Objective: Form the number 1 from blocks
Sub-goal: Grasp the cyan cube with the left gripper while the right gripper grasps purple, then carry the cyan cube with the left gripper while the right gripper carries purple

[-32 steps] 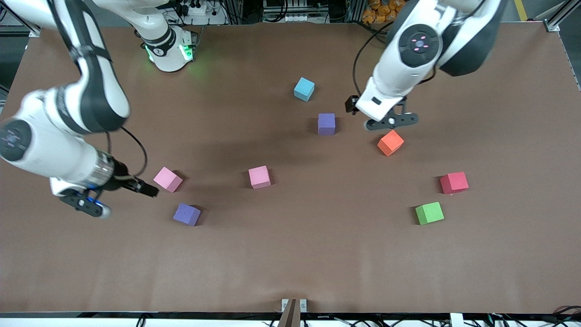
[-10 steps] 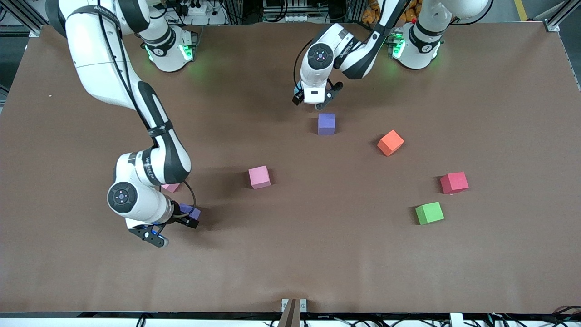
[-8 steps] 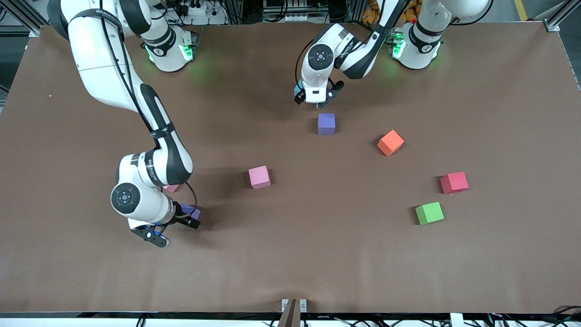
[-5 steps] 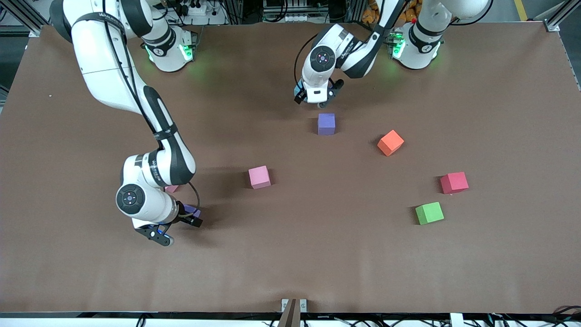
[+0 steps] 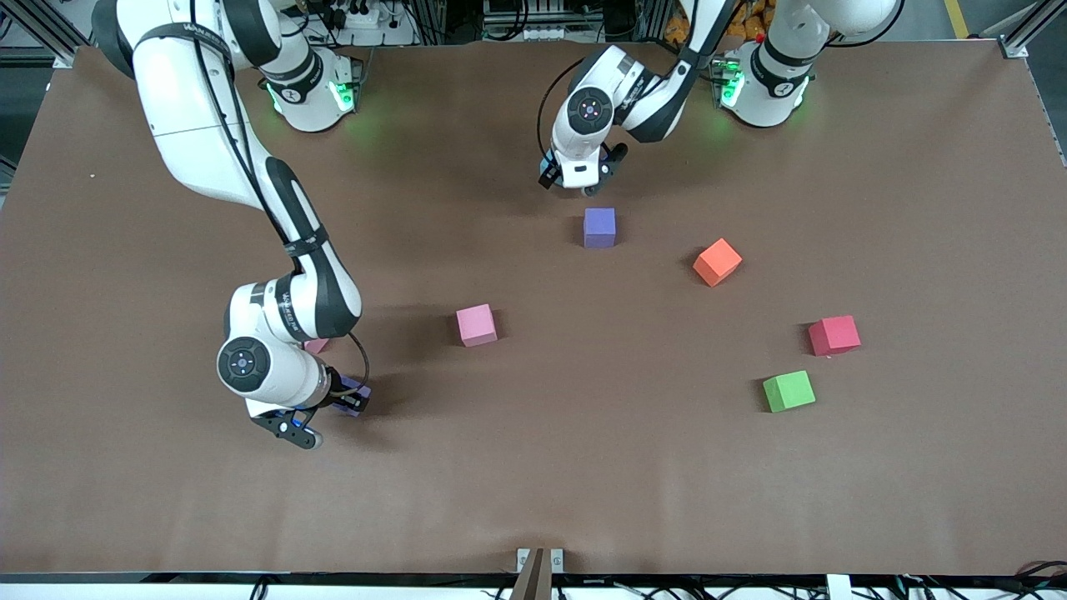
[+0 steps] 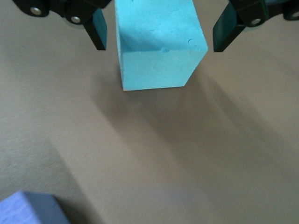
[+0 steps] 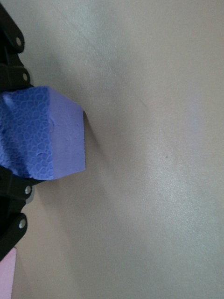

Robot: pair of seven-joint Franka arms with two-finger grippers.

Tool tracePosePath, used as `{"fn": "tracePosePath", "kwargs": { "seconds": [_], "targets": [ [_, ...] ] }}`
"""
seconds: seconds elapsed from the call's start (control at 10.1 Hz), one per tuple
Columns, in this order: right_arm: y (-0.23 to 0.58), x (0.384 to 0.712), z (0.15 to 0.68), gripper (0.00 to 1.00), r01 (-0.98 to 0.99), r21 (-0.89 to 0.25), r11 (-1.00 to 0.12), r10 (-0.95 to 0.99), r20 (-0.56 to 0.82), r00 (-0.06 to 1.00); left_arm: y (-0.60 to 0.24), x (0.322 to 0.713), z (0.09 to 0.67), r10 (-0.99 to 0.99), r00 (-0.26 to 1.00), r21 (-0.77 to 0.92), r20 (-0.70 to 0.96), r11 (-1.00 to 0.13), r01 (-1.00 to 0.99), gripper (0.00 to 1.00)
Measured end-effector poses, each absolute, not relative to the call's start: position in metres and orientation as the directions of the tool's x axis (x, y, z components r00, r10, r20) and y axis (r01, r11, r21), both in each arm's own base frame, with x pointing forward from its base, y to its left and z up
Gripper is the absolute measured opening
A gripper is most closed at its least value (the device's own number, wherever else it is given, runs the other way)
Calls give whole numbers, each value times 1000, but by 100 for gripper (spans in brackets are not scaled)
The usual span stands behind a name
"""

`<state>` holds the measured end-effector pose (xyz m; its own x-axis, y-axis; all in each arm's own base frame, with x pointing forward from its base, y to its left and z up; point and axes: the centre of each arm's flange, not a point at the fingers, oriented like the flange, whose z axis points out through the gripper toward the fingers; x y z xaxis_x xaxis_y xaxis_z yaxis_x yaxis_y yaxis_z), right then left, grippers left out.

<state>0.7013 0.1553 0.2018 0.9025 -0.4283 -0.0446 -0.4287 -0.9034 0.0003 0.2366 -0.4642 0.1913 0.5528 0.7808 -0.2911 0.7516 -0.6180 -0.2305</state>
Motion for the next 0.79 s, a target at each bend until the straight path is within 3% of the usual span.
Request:
{"fn": "tracePosePath", "kwargs": {
  "seconds": [0.2, 0.3, 0.79],
  "targets": [
    [156, 701, 222, 60, -409, -15, -912, -409, -30, 912, -471, 227, 189, 768, 571, -214, -291, -634, 743, 69],
    [156, 699, 236, 61, -401, -22, -916, -401, -22, 916, -477, 224, 192, 751, 591, -194, -295, -653, 733, 62],
    [170, 671, 292, 61, -373, -47, -927, -373, -2, 928, -509, 231, 220, 495, 830, -34, -257, -863, 504, 62]
  ]
}}
